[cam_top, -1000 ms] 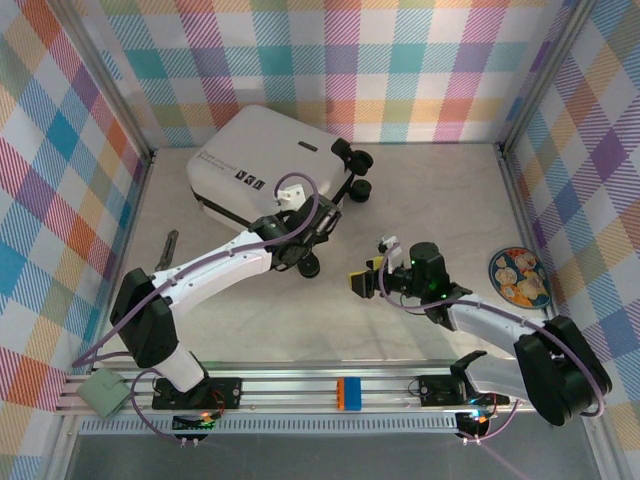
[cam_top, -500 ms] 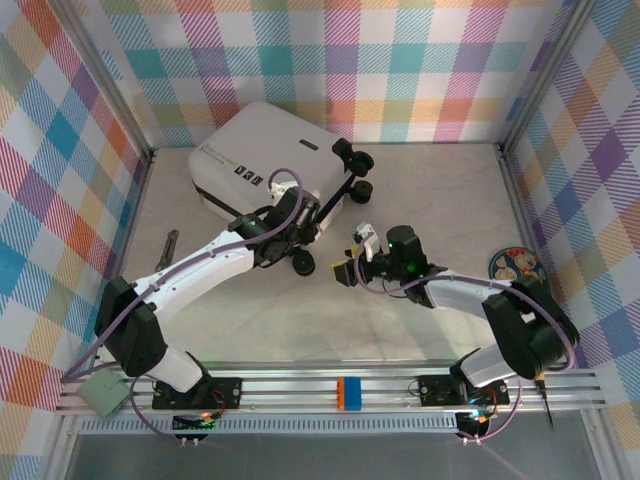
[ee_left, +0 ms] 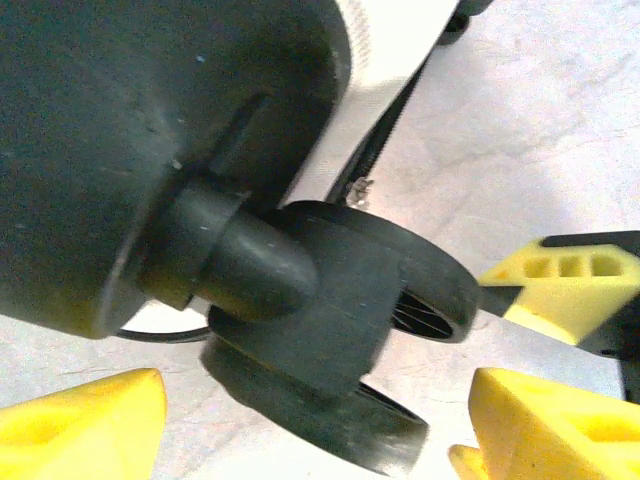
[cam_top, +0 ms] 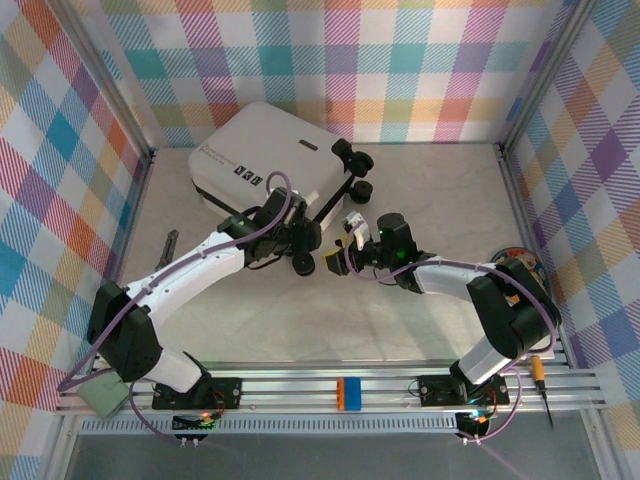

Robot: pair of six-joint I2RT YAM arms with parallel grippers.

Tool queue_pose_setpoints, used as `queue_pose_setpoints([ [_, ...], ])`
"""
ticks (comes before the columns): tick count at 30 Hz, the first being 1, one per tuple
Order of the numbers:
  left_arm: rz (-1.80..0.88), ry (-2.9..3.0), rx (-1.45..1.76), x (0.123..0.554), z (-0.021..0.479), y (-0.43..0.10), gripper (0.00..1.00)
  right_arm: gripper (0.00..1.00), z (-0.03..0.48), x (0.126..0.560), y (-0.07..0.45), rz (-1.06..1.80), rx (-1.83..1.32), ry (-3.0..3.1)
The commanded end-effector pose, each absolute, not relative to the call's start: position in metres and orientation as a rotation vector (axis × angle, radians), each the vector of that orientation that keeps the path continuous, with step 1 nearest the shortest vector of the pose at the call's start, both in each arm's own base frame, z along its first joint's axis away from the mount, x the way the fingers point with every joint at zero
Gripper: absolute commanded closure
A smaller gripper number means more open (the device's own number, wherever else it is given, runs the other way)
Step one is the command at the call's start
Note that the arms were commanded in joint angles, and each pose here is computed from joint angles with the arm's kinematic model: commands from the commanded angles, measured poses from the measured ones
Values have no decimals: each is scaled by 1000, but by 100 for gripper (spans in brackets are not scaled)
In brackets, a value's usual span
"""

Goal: Pack the luggage

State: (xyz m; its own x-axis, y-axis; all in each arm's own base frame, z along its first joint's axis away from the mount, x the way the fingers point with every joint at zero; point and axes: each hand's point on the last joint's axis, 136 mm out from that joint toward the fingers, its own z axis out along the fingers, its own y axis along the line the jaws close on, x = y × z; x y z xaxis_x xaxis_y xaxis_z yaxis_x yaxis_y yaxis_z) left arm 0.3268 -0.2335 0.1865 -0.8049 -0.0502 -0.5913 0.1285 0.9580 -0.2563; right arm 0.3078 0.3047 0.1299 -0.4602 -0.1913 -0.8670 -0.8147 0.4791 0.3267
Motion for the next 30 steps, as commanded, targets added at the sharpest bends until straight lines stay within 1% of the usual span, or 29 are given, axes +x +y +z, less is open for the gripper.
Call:
queue_pose_setpoints([
  [1, -522, 2435, 12, 323, 205, -242, 19, 29, 131, 301, 307, 1014, -859, 1898],
  [7, -452, 2424, -81, 334, 205, -235, 16, 29, 129, 294, 303, 1021, -851, 1904],
  [13, -336, 2456, -156, 347, 187, -231, 15, 28, 130, 291, 302, 1016, -870, 1894],
  [18, -246, 2465, -223, 354, 172, -226, 17, 27, 144, 279, 316, 1076, -1063, 1750],
  [21, -150, 2467, -250, 358, 164, -216, 27, 29, 155, 273, 322, 1103, -1153, 1675],
  [24, -71, 2491, -238, 358, 158, -210, 43, 29, 158, 269, 323, 1125, -1169, 1659],
  [26, -49, 2499, -225, 356, 156, -207, 56, 29, 153, 270, 322, 1118, -1159, 1680],
  [28, -23, 2497, -212, 353, 155, -201, 64, 29, 147, 271, 321, 1113, -1148, 1703],
  [30, -4, 2501, -192, 349, 155, -195, 69, 30, 140, 273, 320, 1105, -1118, 1731],
])
